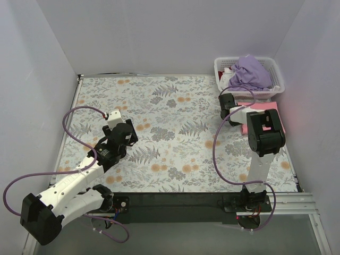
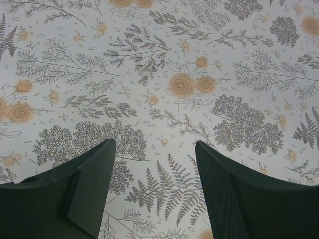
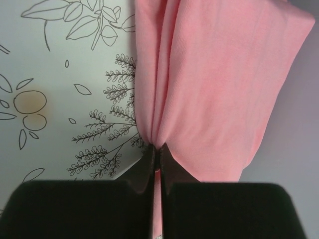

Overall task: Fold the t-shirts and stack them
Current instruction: Neatly place the folded tshirt to the corner, then reset both grippers

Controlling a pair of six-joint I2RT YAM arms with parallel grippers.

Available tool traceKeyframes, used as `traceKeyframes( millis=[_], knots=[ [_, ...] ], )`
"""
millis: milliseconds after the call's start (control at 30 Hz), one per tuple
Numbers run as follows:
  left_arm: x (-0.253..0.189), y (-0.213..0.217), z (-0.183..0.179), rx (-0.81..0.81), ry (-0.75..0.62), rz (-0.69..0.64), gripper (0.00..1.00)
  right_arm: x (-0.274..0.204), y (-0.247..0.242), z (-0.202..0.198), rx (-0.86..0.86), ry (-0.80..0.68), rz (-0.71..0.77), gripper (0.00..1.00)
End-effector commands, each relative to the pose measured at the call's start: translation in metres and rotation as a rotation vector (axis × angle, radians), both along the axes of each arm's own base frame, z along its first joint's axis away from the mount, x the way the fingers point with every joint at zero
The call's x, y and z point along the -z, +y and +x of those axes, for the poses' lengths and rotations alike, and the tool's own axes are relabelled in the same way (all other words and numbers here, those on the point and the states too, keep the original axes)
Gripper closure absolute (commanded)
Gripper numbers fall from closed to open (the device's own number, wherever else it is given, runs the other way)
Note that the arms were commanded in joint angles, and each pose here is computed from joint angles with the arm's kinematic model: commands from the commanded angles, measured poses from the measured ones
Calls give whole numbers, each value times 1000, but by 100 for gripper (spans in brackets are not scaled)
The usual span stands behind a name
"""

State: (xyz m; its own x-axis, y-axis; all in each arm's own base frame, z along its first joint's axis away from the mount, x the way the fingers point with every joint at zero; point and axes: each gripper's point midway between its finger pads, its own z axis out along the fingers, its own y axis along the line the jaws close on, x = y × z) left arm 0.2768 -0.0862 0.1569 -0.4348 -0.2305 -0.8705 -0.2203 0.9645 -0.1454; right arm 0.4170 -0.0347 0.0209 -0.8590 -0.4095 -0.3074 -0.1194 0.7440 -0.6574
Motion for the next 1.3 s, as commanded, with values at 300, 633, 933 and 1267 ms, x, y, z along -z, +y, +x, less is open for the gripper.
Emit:
traceKeyframes(
  millis=[300,633,933,1267],
  knots=[
    [-10,5,0,-16,-38,-9,36,-3,5,-33,51,-4,84,68],
    [-21,5,0,-16,-80,-44,32,-118,56,-45,77,-343,499,41],
    [-75,21,-16,-56,-172,-101,17,-285,38,-119,-5,-781,620,2],
    [-125,63,-52,-112,-341,-128,12,-300,9,-228,-127,-1102,628,2]
  ],
)
